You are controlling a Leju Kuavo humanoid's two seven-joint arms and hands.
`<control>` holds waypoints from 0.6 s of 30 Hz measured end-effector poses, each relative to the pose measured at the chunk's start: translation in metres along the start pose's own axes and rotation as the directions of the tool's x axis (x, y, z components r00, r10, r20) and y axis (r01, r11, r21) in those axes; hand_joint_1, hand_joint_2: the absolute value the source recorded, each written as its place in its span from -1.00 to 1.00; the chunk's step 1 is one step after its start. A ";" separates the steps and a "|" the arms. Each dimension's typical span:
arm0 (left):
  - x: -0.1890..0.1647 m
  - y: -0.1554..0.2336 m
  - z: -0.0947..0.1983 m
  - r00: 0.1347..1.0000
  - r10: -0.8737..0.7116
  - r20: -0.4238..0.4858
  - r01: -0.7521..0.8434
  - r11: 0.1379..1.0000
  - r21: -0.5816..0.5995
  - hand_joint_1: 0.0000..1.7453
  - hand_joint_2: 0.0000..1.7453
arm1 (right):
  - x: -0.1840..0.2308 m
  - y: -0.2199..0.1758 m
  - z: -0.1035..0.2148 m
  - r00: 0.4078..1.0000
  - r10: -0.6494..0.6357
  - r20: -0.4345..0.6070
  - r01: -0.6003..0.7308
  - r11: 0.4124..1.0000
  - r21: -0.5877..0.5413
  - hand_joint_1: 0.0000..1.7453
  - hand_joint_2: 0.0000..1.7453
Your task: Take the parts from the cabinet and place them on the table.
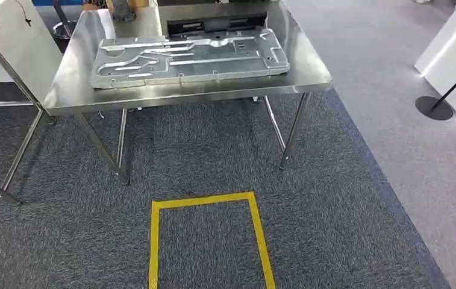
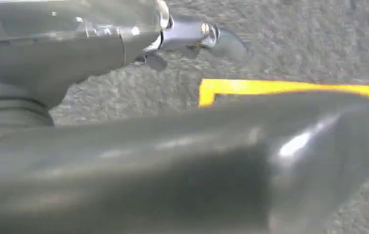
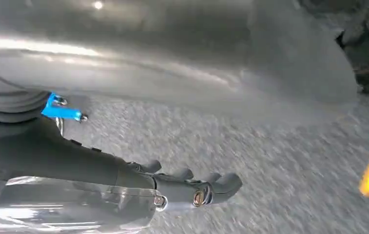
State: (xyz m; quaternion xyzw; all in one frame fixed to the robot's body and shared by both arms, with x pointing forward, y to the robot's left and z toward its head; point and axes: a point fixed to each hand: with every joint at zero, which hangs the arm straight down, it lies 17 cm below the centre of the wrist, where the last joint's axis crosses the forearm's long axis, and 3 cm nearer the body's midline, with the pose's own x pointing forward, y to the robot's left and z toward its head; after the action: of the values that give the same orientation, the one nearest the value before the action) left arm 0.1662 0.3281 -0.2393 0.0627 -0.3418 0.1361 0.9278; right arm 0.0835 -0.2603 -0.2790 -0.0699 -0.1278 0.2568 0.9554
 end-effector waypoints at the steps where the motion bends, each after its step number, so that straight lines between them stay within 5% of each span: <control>1: -0.002 0.000 0.001 1.000 0.001 -0.007 -0.001 1.000 0.001 -1.00 -1.00 | 0.000 0.000 0.000 1.000 0.000 0.002 0.000 1.000 0.001 -1.00 -1.00; 18: -0.010 -0.007 0.004 1.000 0.007 -0.030 -0.008 1.000 -0.010 -1.00 -1.00 | -0.016 0.005 0.002 0.988 -0.133 -0.079 0.135 0.990 0.031 -1.00 -1.00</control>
State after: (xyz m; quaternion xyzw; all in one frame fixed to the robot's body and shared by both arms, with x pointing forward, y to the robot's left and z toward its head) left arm 0.1584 0.3189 -0.2431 0.0549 -0.3285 0.1388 0.9326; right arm 0.0680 -0.2642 -0.2816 -0.0536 -0.0908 0.1914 0.9758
